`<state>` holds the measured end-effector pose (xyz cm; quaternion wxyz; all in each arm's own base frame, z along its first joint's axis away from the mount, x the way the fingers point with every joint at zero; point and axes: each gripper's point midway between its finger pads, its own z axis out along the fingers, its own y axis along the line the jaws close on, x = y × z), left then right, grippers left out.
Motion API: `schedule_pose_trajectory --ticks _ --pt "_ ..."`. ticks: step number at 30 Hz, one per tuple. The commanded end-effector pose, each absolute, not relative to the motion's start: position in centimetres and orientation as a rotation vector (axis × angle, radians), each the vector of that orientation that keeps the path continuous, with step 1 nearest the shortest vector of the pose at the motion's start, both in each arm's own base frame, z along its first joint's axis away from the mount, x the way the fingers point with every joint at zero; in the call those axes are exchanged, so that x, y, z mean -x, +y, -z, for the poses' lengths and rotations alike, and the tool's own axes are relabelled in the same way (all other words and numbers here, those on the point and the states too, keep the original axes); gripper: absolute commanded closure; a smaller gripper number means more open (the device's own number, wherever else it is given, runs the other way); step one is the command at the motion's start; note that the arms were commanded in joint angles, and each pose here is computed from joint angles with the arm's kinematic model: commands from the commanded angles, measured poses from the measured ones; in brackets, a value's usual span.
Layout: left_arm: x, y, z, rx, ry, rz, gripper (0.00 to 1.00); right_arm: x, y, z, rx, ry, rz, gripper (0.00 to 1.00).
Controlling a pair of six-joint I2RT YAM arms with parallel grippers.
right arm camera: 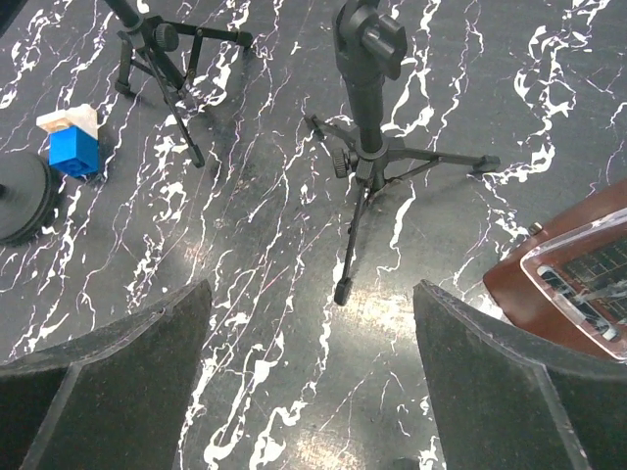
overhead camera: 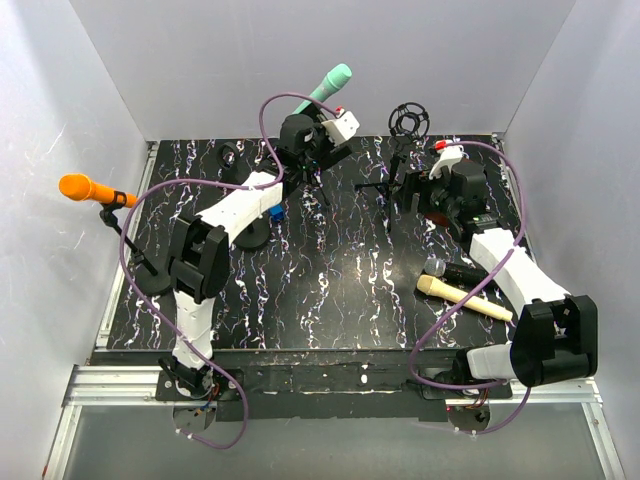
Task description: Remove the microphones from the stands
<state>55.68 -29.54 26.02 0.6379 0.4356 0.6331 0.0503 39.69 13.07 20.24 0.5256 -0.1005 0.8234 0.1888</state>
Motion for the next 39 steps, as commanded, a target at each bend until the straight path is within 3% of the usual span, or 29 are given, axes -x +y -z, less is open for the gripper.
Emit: schedule_pose_trajectory --ticks 1,12,16,20,29,33,39 --pt "-56.5 -28.9 -30.6 -0.931 1.358 -0.168 0.02 -38.8 13.3 -20.2 0.267 1.977 -0.466 0.1" --pt "-54.1 -27.2 -34.2 -0.891 1.357 -0.163 0.02 -38.5 13.9 -20.2 0.273 1.982 -0.512 0.12" --pt "-48.2 -29.8 -32.9 -1.182 1.347 0.189 0.02 -38.2 14.1 -19.6 0.279 2.0 -0.529 0.13" --pt "-44.4 -30.5 -31.0 -1.297 1.407 0.36 0.04 -38.4 14.3 -19.5 0.276 2.004 -0.543 0.13" --pt "-49.8 -27.1 -36.4 -0.993 1.324 0.028 0.06 -38.1 14.8 -19.1 0.284 2.019 -0.576 0.14" --pt "-51.7 -28.1 -35.3 -1.027 1.315 0.012 0.05 -37.9 15.0 -18.9 0.285 2.021 -0.595 0.15" --pt "-53.8 -30.5 -32.6 -1.108 1.314 0.078 0.22 -36.9 15.9 -19.7 0.38 1.985 -0.649 0.2"
